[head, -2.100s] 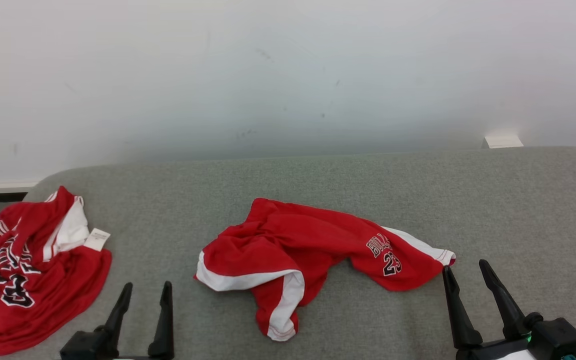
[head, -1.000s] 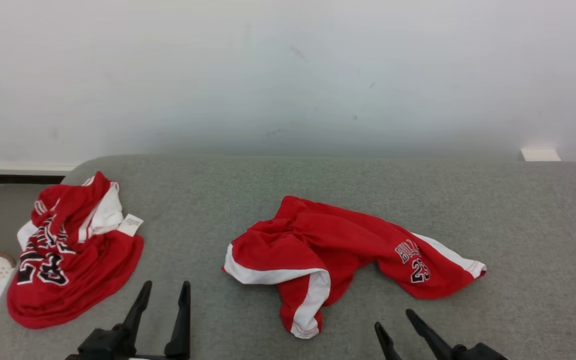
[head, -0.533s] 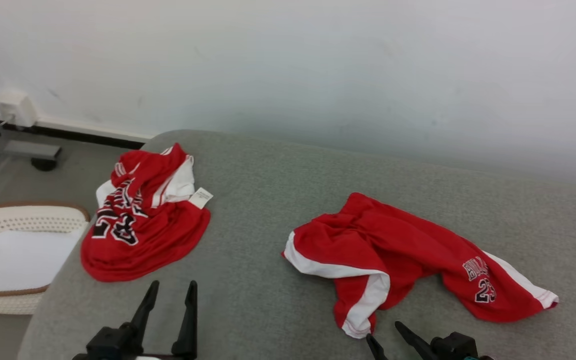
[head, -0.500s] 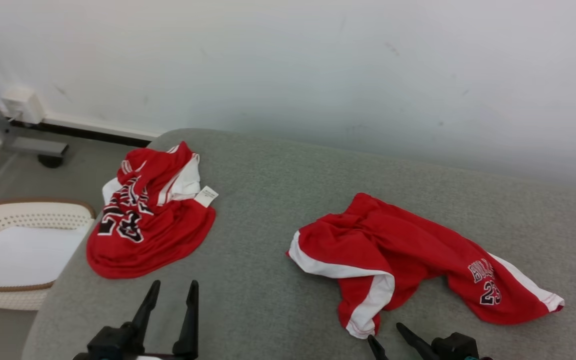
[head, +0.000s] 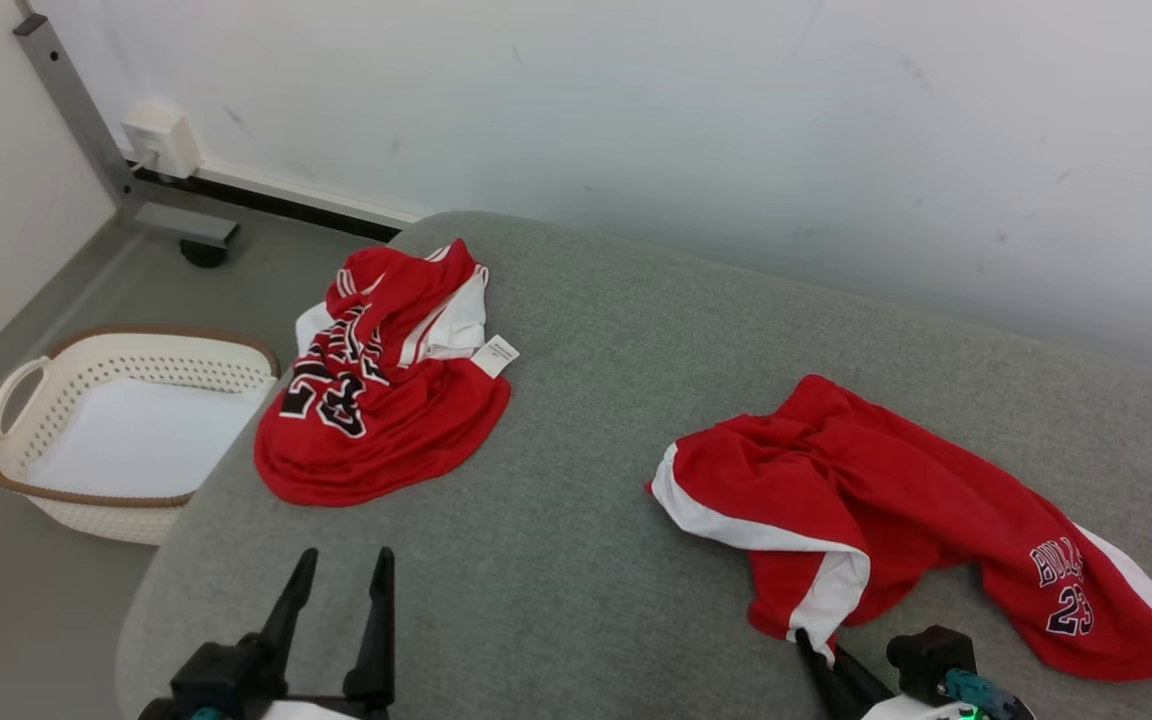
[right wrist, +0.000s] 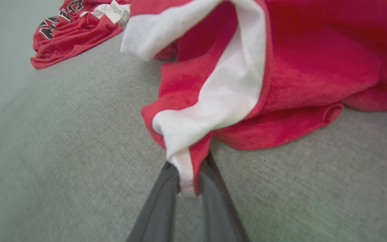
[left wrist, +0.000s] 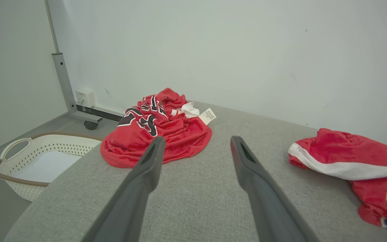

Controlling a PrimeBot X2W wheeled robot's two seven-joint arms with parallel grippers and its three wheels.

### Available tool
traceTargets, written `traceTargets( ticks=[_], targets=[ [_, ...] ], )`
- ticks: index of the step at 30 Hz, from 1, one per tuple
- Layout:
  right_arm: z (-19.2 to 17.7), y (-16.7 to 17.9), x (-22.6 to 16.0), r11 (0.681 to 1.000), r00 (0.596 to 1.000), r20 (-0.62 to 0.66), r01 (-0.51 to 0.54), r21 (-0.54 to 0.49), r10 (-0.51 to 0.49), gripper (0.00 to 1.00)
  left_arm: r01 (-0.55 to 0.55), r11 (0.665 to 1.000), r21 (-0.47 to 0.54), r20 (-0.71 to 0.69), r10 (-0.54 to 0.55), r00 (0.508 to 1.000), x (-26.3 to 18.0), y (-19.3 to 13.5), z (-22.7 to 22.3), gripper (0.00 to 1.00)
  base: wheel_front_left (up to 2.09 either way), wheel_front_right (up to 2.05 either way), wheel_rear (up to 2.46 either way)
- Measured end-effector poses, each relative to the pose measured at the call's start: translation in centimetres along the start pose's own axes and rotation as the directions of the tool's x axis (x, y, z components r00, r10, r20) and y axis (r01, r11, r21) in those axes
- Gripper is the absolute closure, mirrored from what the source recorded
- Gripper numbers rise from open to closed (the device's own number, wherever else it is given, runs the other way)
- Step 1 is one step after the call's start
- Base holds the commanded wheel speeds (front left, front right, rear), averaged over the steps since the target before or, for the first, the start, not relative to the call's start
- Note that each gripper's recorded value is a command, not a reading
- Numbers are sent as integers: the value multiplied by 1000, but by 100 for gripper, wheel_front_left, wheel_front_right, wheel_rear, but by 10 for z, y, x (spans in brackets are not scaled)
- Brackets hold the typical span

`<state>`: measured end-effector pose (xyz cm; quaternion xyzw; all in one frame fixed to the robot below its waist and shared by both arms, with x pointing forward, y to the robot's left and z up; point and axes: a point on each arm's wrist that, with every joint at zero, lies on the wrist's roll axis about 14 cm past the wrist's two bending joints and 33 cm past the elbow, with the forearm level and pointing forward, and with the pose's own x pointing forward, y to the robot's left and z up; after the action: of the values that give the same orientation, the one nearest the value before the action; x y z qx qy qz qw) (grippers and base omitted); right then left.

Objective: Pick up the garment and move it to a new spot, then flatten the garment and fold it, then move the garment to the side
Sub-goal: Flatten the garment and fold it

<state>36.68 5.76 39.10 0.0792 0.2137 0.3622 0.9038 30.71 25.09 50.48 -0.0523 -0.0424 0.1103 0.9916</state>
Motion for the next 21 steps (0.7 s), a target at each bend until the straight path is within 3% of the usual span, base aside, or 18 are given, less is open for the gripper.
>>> traceTargets(
  ticks=[6, 11, 21],
  targets=[
    [16, -7, -6, 1000, 998, 56, 29, -5, -29, 100, 35, 999, -5, -2, -35, 999, 6, -11, -2, 0, 0, 0, 0],
    [50, -20, -24, 995, 983, 175, 61, -78, -47, 100, 100, 995, -14, -5, -100, 995, 13, -32, -4, 0, 0, 0, 0],
    [47, -93, -103, 936, 968, 147, 234, -264, -201, 100, 265, 964, -29, -12, -266, 964, 31, -89, -9, 0, 0, 0, 0]
  ],
)
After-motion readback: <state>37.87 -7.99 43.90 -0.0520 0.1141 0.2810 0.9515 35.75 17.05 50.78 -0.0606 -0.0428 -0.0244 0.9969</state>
